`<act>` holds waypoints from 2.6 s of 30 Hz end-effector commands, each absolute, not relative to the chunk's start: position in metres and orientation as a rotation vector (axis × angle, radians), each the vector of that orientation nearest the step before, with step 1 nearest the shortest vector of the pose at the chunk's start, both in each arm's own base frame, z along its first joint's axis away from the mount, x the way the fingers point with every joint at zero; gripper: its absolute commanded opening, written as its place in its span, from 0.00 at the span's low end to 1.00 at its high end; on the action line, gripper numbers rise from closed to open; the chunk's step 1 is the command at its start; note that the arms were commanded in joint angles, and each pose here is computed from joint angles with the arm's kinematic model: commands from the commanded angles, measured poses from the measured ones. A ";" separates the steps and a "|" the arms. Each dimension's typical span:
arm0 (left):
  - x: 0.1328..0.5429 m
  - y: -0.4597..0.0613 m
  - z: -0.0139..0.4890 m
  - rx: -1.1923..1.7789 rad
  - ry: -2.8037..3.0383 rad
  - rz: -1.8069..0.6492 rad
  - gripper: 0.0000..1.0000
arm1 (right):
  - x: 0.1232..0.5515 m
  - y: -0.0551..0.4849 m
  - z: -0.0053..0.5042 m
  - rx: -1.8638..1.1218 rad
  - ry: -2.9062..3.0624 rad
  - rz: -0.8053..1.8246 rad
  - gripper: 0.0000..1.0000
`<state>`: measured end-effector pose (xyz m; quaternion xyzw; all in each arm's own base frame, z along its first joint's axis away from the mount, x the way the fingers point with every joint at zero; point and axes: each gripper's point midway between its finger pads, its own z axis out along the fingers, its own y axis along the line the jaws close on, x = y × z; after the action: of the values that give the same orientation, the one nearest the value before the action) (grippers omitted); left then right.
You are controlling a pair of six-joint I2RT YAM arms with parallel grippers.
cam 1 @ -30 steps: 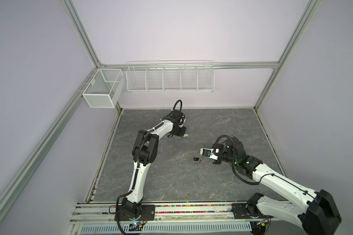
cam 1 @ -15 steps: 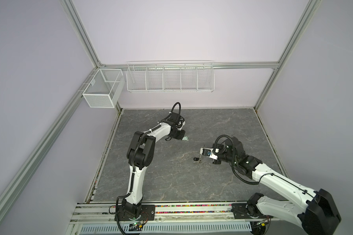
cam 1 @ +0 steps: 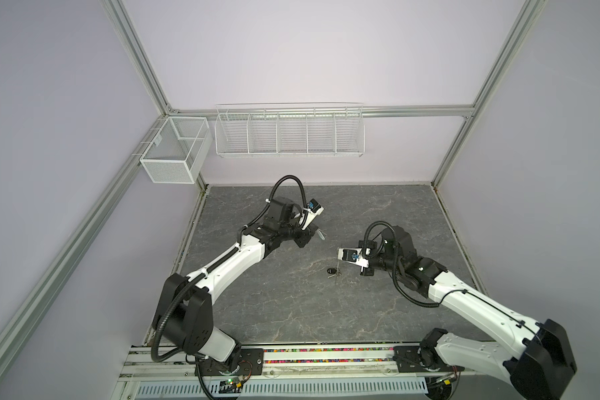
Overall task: Attach keys to a key ring
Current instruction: Pick up the key from the top-center of the table, then insert the key into the keyring.
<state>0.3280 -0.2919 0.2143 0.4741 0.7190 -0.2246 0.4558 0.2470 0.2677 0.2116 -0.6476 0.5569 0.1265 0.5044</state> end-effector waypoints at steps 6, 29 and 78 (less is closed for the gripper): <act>0.271 -0.301 0.246 1.386 1.217 -0.562 0.00 | 0.218 0.280 0.234 -1.618 1.207 0.541 0.07; 0.217 -0.319 0.259 1.609 0.977 -0.510 0.00 | 0.212 0.281 0.244 -1.577 1.180 0.647 0.07; 0.183 -0.328 0.264 1.734 0.838 -0.481 0.00 | 0.217 0.281 0.247 -1.574 1.262 0.819 0.07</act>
<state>0.1923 -0.3276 0.2540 0.7205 0.3788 -0.2009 0.5450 0.2136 0.2774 0.2332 -0.6466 0.5233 0.3214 0.4525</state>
